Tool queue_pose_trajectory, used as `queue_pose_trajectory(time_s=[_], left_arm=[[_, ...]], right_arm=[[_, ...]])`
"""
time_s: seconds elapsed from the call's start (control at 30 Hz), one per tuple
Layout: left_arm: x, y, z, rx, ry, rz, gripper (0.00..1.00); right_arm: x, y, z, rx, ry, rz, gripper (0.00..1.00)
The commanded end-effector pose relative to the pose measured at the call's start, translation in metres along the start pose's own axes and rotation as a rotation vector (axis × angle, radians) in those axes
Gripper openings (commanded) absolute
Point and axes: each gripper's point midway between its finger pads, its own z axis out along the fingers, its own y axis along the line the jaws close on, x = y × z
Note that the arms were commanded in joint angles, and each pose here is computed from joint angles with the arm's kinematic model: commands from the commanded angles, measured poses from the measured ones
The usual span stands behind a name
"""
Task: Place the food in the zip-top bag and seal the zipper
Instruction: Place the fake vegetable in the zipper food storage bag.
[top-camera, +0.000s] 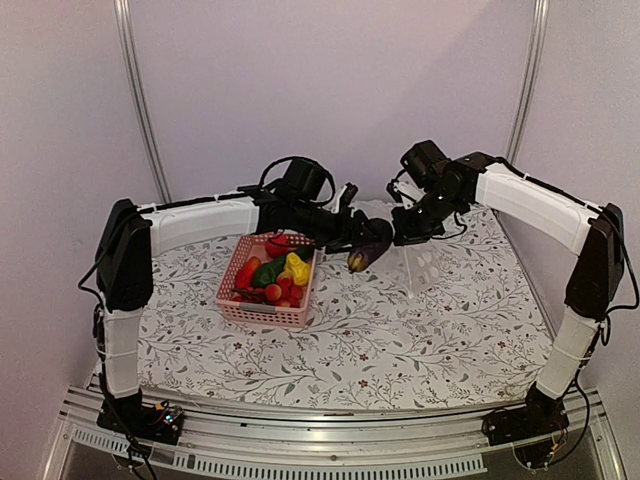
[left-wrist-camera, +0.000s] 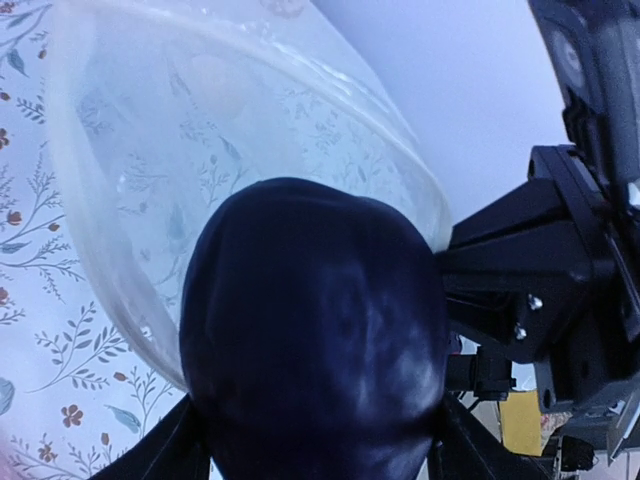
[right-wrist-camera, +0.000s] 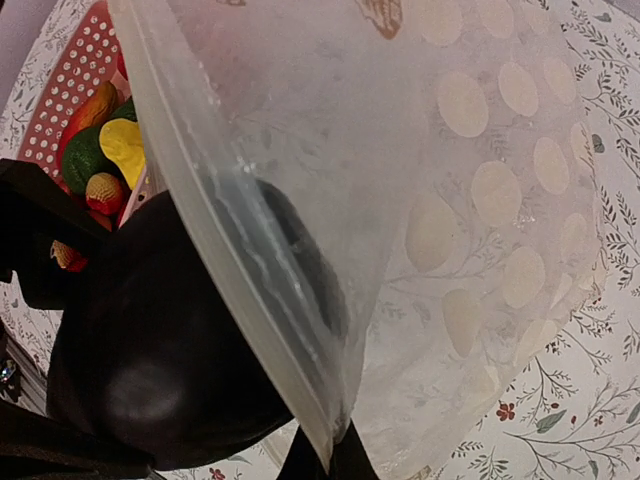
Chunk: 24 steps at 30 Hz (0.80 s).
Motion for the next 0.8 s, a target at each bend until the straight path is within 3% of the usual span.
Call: queue_pose_trajectory(time_s=[0.0, 0.27, 0.43, 0.47, 0.5, 0.77], left_arm=[[0.002, 0.014, 0.013, -0.067, 0.012, -0.066, 0.39], [-0.018, 0.024, 0.014, -0.073, -0.023, -0.154, 0.65], [-0.046, -0.011, -0.009, -0.004, -0.095, -0.071, 0.80], [-0.051, -0.019, -0.015, 0.011, -0.111, -0.052, 0.93], [-0.054, -0.026, -0.020, 0.026, -0.123, -0.037, 0.98], [-0.071, -0.044, -0.052, 0.026, -0.190, -0.012, 1.00]], right_arm=[[-0.002, 0.020, -0.022, -0.067, -0.027, -0.006, 0.00], [-0.002, 0.030, -0.033, -0.125, -0.033, 0.037, 0.00], [-0.002, 0.018, -0.033, -0.106, -0.027, 0.085, 0.00], [-0.003, 0.013, -0.033, -0.106, -0.029, 0.103, 0.00], [-0.005, 0.010, -0.034, -0.113, -0.034, 0.117, 0.00], [-0.017, -0.016, -0.049, -0.140, -0.087, 0.199, 0.00]])
